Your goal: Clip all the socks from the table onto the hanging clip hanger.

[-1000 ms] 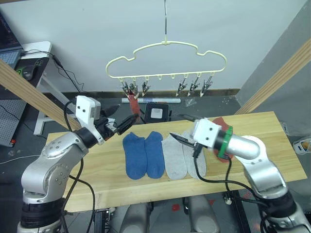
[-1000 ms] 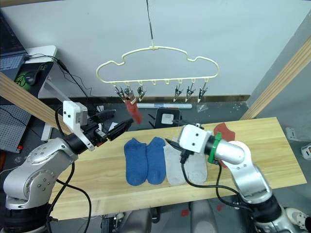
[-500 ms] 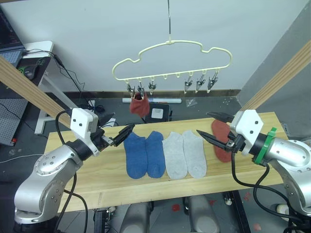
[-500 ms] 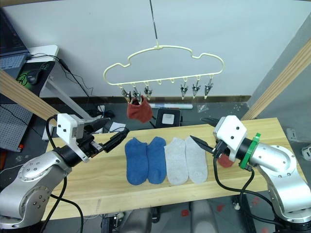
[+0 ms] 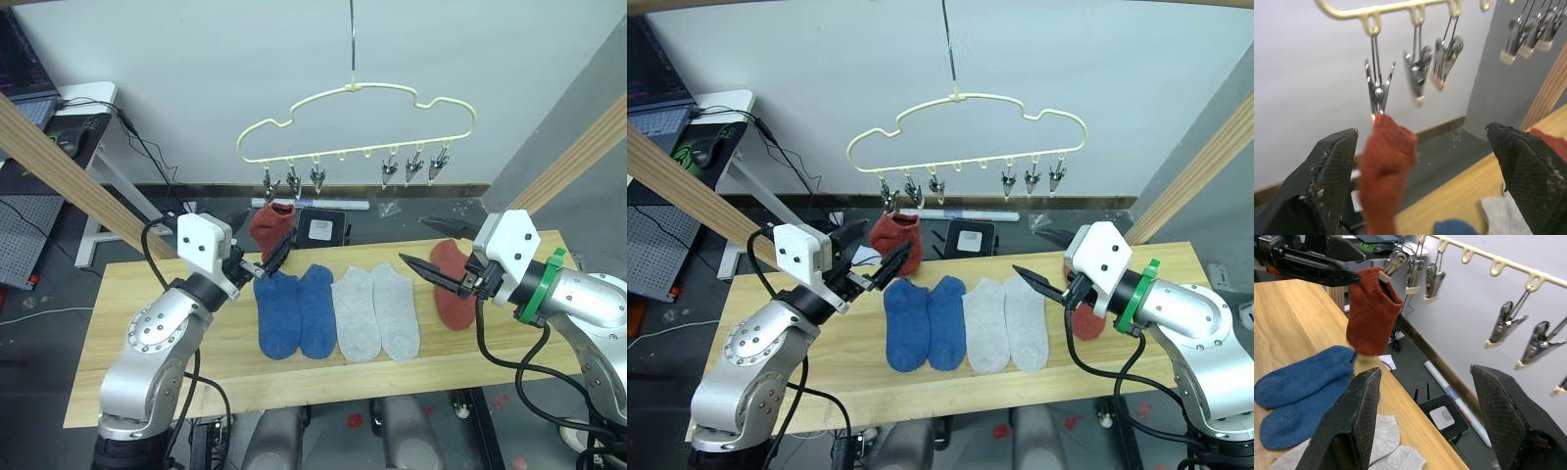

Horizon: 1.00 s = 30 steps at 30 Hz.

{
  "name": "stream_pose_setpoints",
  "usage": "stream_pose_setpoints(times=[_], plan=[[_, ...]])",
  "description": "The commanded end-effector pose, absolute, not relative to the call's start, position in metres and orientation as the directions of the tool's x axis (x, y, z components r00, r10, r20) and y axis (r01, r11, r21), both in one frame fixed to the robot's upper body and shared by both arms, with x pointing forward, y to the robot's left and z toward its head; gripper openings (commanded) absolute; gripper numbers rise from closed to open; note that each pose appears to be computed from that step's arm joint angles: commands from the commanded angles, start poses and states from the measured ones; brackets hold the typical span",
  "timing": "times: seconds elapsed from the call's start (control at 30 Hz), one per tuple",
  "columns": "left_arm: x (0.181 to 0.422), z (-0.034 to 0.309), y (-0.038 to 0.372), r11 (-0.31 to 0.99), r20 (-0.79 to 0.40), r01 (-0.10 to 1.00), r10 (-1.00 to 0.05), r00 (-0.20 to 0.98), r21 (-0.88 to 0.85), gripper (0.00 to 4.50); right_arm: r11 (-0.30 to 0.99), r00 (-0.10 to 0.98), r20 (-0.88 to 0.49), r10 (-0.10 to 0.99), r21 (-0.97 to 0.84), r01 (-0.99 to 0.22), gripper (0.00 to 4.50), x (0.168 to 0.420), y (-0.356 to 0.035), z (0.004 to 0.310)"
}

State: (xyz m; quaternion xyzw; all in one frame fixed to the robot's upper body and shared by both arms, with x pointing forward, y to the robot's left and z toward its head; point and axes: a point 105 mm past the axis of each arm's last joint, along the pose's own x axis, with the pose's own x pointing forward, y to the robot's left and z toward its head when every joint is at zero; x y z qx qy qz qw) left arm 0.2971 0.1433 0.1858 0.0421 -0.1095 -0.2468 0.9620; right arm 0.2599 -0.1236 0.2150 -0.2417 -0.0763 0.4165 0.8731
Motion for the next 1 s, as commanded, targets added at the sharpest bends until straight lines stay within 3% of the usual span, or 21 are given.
stream_pose_setpoints(times=[0.03, 0.13, 1.0], plan=[[0.299, 0.192, 0.137, 0.876, 0.236, 0.457, -0.482, 0.844, 0.156, 3.39, 0.534, 0.641, -0.035, 0.766, -0.520, -0.667, 3.07, 0.256, -0.125, 0.226], [0.305, 0.192, 0.132, 0.882, 0.249, 0.448, -0.471, 0.847, 0.147, 2.46, 0.538, 0.647, -0.035, 0.762, -0.523, -0.662, 3.07, 0.256, -0.126, 0.227], [0.346, 0.190, 0.113, 0.928, 0.332, 0.356, -0.371, 0.867, 0.108, 2.46, 0.550, 0.648, -0.023, 0.762, -0.506, -0.664, 3.07, 0.250, -0.121, 0.230]])
